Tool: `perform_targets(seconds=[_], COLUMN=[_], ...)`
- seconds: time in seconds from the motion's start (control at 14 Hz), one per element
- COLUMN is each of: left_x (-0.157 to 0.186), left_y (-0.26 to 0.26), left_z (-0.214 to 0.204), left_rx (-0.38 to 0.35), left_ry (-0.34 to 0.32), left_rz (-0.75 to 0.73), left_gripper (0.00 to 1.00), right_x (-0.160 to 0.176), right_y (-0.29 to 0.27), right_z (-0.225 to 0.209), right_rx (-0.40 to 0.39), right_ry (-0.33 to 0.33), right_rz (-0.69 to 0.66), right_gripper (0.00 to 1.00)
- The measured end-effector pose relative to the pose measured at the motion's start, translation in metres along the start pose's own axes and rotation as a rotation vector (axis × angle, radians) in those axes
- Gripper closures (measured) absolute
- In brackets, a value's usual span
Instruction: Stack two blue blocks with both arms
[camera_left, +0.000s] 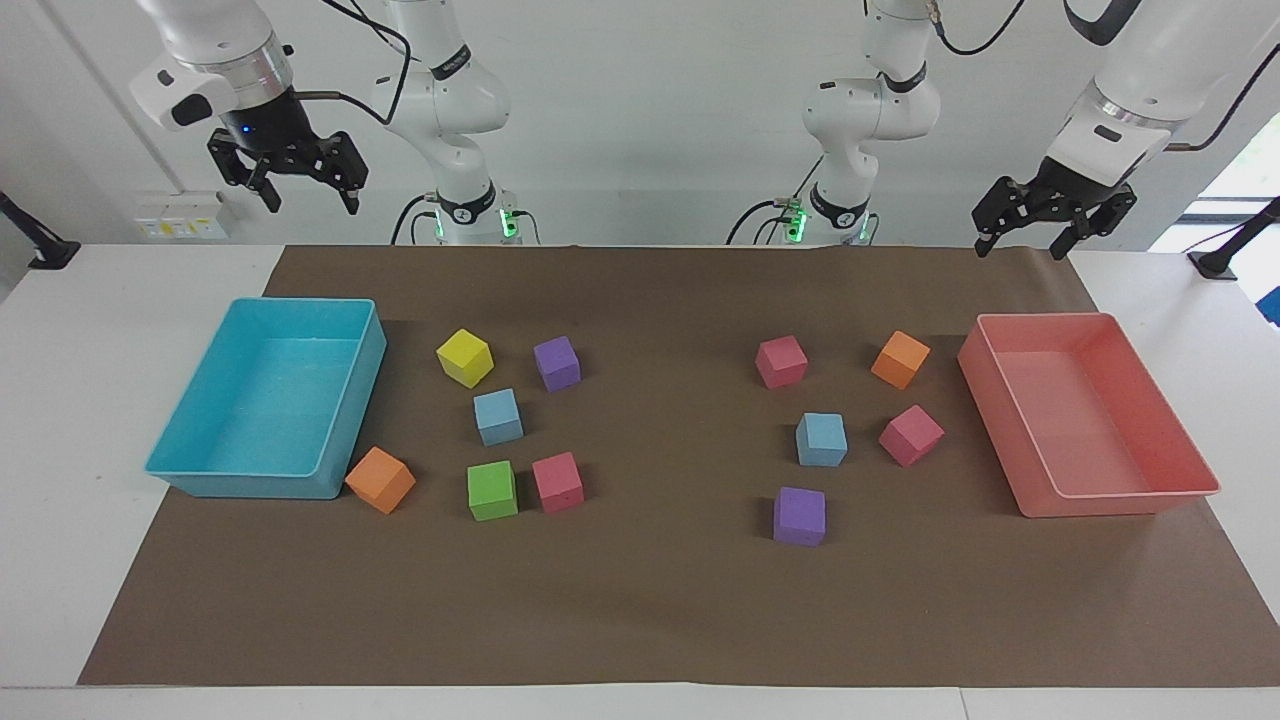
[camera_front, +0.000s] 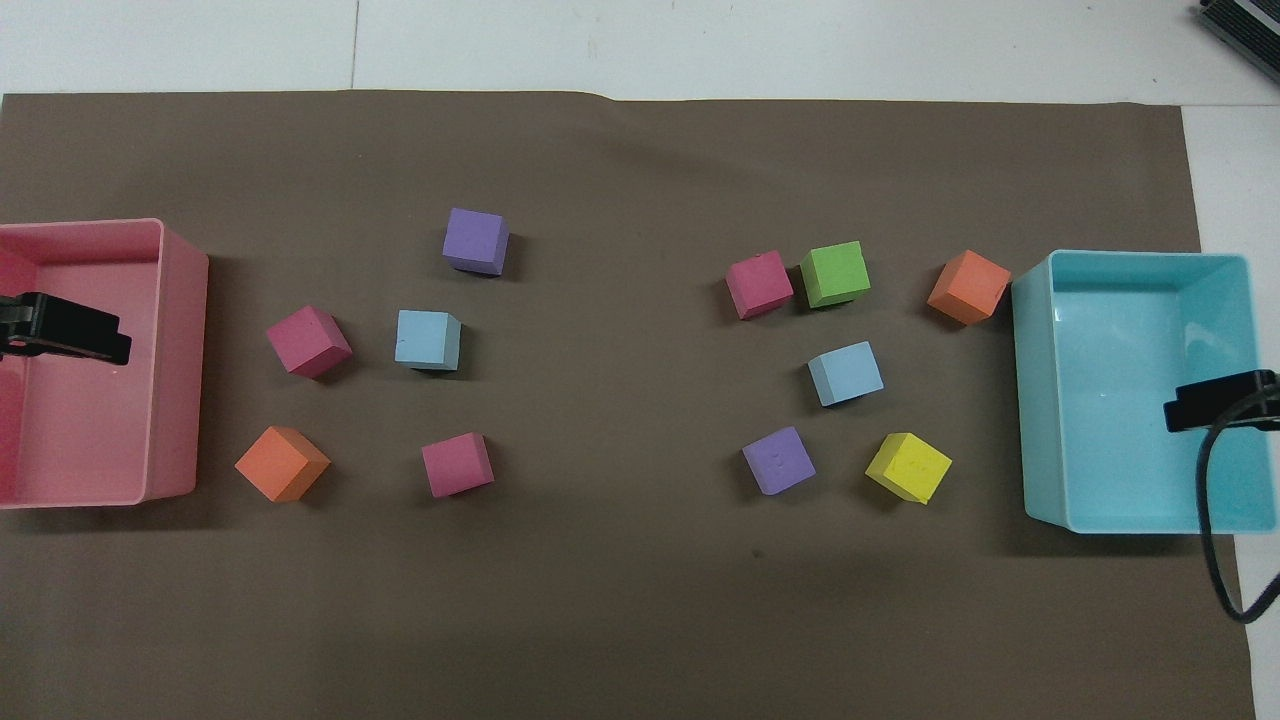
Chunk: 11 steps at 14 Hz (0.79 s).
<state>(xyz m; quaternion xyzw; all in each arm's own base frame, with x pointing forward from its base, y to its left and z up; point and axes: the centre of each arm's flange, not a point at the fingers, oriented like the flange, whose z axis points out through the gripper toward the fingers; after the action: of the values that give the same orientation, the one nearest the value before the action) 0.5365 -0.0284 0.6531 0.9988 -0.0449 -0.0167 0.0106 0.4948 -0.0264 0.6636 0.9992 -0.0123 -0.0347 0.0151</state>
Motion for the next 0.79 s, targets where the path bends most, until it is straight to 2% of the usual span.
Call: perform_targets(seconds=[0.21,0.5,0.79], left_x=[-0.008,-0.010,-0.010], left_y=[-0.001,-0.002,-0.002], left_z=[0.005,0.006,0.006], left_rx=[-0.003,-0.003,-0.004], left_ry=[-0.065,-0.078,-0.078], left_rz=[-0.003,-0.005,-0.005], left_gripper=[0.00,0.00,0.00], right_x=[0.000,0.004,0.023], right_y=[0.004,-0.006,-0.030], right_z=[-0.002,-0.007,0.027], right_rx=[0.001,-0.001,0.033], right_ry=[0.012,0.059,0.093], right_rz=[0.007,-0.011,-0.063], right_gripper=[0.00,0.00,0.00])
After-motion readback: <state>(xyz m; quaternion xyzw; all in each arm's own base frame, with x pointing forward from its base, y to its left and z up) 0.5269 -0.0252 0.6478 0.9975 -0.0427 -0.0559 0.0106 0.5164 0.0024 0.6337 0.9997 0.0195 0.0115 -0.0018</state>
